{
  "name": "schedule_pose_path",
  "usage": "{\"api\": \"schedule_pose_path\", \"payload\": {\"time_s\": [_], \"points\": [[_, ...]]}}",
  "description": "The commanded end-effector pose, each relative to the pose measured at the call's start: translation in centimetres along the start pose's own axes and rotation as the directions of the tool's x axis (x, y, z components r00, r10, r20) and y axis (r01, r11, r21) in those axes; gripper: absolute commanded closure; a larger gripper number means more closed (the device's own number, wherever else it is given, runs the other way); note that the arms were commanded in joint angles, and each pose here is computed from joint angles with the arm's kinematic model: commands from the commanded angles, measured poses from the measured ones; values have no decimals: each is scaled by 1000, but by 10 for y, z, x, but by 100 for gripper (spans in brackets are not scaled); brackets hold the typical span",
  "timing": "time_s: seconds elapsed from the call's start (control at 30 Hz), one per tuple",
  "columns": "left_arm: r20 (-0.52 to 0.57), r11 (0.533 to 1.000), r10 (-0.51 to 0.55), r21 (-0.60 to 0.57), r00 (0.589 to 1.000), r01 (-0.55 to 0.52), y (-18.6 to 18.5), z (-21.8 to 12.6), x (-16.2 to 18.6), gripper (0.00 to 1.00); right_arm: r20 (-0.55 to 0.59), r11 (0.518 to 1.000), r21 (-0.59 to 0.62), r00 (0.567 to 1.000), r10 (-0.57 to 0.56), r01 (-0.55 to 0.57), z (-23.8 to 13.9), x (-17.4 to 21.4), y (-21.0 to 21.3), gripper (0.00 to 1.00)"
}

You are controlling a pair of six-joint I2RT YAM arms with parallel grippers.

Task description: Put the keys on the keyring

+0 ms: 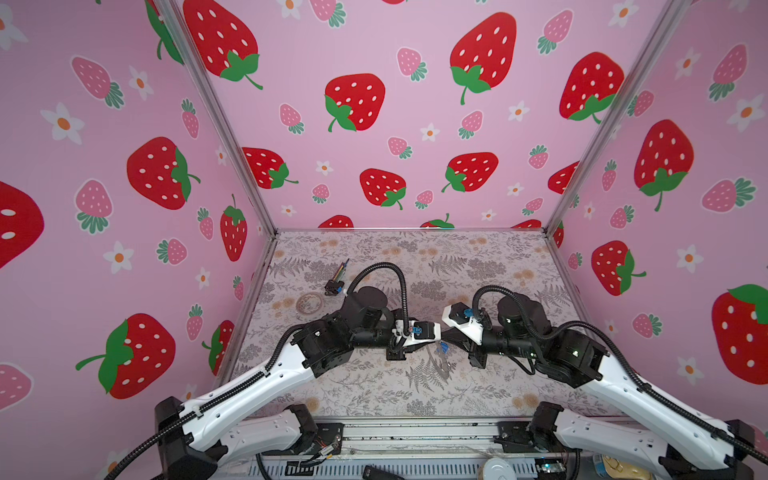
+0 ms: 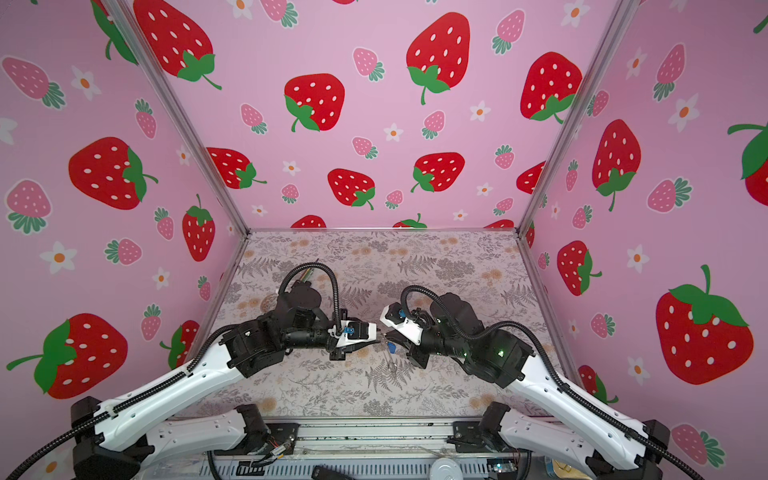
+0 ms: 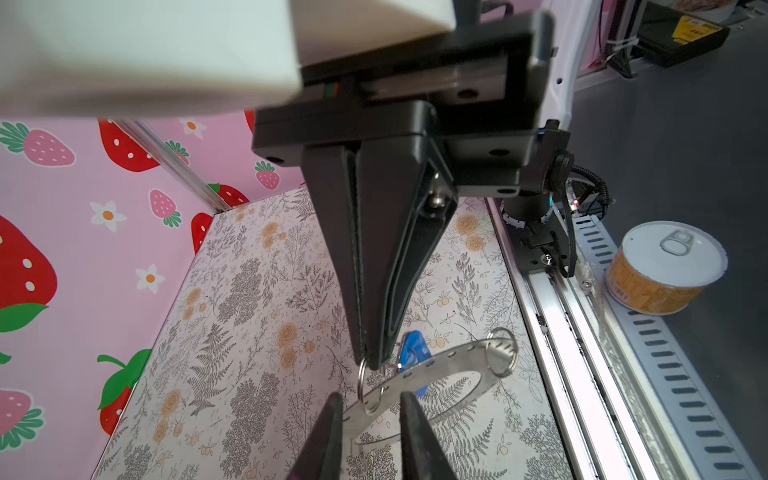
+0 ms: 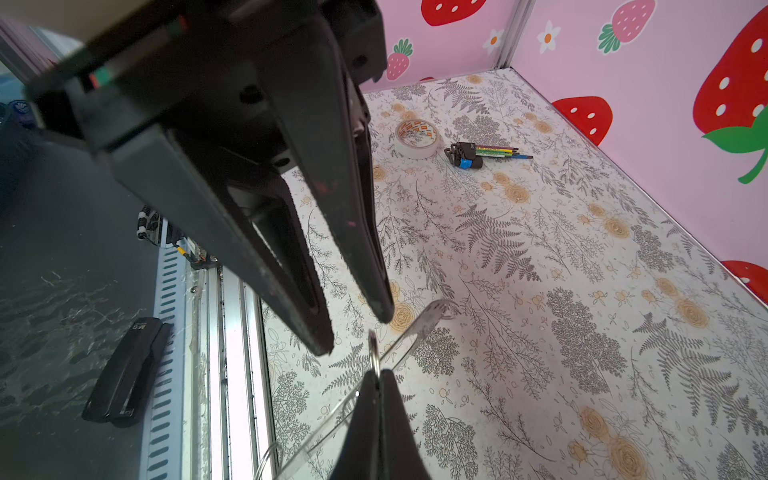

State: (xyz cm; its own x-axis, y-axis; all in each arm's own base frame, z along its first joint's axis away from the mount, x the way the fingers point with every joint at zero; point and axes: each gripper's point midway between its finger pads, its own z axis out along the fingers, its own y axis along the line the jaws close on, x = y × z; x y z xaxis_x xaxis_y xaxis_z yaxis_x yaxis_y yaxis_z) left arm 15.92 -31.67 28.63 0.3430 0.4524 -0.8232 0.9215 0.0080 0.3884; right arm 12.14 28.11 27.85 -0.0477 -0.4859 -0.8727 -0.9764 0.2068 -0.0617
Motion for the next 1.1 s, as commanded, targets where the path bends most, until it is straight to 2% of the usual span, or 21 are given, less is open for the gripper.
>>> {"api": "schedule_pose_path", "payload": {"time_s": [0.0, 0.47, 0.73, 0.77, 0.83, 0.93, 1.07], "points": [[4, 999, 44, -21, 999, -44, 8, -5, -13, 73, 22, 999, -28, 1000, -20, 21, -5, -11, 5, 100], [-14, 999, 45, 0, 999, -45, 3, 2, -9, 79, 69, 999, -42, 997, -27, 30, -9, -25, 8, 100], [-4, 999, 43, 9, 999, -43, 2, 4, -11, 93, 57, 998, -64, 998, -12, 16, 1, -23, 8, 100], [-3, 999, 43, 8, 999, -43, 2, 4, -12, 100, 62, 998, -61, 998, -13, 17, 1, -24, 8, 100], [-1, 999, 38, 14, 999, -38, 1, 4, -12, 100, 80, 999, -39, 997, -21, 24, -3, -28, 5, 100], [28, 1000, 23, -17, 999, -23, 6, 0, -16, 100, 104, 999, 24, 994, -43, 41, -14, -28, -1, 79], [134, 997, -55, -53, 989, 63, 20, -12, -28, 100, 115, 992, 117, 992, -56, 42, -24, -18, -12, 66]]}}
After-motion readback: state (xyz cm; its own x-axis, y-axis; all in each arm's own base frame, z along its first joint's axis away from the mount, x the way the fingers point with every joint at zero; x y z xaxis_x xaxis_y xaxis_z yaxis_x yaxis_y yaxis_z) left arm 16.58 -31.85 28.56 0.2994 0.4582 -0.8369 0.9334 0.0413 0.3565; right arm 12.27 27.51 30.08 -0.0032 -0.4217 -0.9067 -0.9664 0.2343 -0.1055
